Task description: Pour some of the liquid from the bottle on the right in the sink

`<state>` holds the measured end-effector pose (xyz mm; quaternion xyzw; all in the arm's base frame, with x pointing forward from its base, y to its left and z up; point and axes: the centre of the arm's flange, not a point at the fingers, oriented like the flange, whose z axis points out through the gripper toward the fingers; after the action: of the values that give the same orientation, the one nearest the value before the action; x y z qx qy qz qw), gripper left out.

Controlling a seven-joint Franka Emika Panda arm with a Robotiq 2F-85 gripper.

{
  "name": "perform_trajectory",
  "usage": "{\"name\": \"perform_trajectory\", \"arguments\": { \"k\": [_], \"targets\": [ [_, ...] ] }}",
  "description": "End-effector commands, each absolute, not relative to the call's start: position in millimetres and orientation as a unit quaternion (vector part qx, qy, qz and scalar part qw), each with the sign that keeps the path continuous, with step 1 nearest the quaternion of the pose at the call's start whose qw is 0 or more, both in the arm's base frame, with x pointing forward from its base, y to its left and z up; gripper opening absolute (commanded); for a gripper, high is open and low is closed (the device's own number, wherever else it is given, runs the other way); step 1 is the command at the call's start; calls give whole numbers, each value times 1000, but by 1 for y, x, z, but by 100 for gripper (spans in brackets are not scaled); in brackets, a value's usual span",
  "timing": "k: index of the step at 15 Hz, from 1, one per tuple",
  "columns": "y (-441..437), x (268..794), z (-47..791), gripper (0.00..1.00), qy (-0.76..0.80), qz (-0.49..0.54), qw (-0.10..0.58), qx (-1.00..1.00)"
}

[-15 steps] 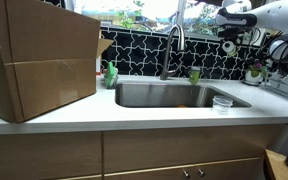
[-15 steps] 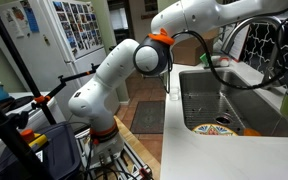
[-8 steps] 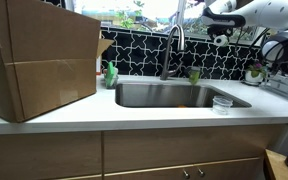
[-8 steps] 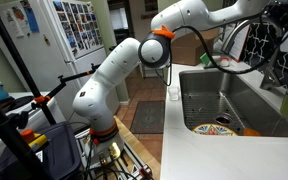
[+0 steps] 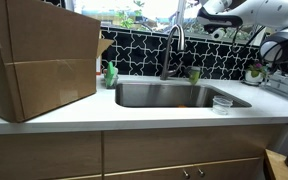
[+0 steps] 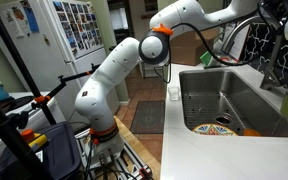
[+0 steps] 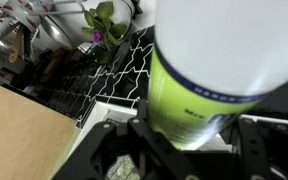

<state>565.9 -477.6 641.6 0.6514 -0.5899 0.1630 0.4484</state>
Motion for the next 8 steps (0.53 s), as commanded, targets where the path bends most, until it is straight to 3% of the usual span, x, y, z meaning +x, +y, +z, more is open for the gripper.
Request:
{"name": "perform_trajectory", "arguments": {
  "k": [1, 8],
  "targets": [
    [-469, 561, 646, 41, -565, 185, 485, 641],
    [-455, 575, 658, 41, -517, 225, 554, 612]
  ]
}}
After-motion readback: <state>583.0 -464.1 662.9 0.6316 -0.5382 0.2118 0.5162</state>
